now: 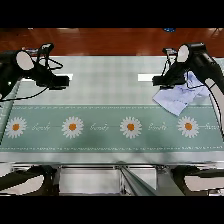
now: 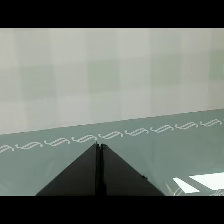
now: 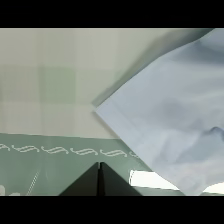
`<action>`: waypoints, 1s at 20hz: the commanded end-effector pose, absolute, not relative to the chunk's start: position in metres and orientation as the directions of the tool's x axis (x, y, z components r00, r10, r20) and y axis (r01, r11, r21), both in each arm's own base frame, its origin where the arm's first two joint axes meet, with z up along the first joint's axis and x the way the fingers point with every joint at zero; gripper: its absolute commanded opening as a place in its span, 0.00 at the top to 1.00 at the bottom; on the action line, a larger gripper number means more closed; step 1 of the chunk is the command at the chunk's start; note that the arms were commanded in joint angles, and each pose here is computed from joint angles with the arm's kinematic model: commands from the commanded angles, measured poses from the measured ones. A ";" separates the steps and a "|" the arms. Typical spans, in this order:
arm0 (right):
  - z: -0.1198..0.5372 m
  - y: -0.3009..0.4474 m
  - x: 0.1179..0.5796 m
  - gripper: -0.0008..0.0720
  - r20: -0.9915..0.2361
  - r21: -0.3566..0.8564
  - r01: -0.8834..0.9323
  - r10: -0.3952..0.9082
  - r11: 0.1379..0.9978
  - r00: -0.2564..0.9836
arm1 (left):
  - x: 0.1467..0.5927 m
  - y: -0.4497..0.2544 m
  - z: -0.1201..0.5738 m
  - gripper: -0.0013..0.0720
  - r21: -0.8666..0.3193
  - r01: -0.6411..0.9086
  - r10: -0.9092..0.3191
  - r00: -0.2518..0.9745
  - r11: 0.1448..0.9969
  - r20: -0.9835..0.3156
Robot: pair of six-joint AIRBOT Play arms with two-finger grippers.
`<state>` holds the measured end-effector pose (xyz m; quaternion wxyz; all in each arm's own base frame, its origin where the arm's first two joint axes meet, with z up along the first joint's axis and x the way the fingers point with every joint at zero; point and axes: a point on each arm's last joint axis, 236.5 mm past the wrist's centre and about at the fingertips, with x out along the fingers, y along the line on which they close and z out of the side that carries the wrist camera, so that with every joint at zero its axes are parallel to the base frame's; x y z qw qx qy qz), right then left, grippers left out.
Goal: Fold the shirts.
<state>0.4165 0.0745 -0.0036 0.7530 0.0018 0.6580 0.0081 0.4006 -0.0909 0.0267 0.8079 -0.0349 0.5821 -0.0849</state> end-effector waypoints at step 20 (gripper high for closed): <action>-0.001 0.078 0.431 0.96 -0.981 0.023 -0.015 0.026 1.000 0.195 | 0.413 -0.091 0.031 0.96 -0.155 0.100 -0.181 0.362 0.983 -0.914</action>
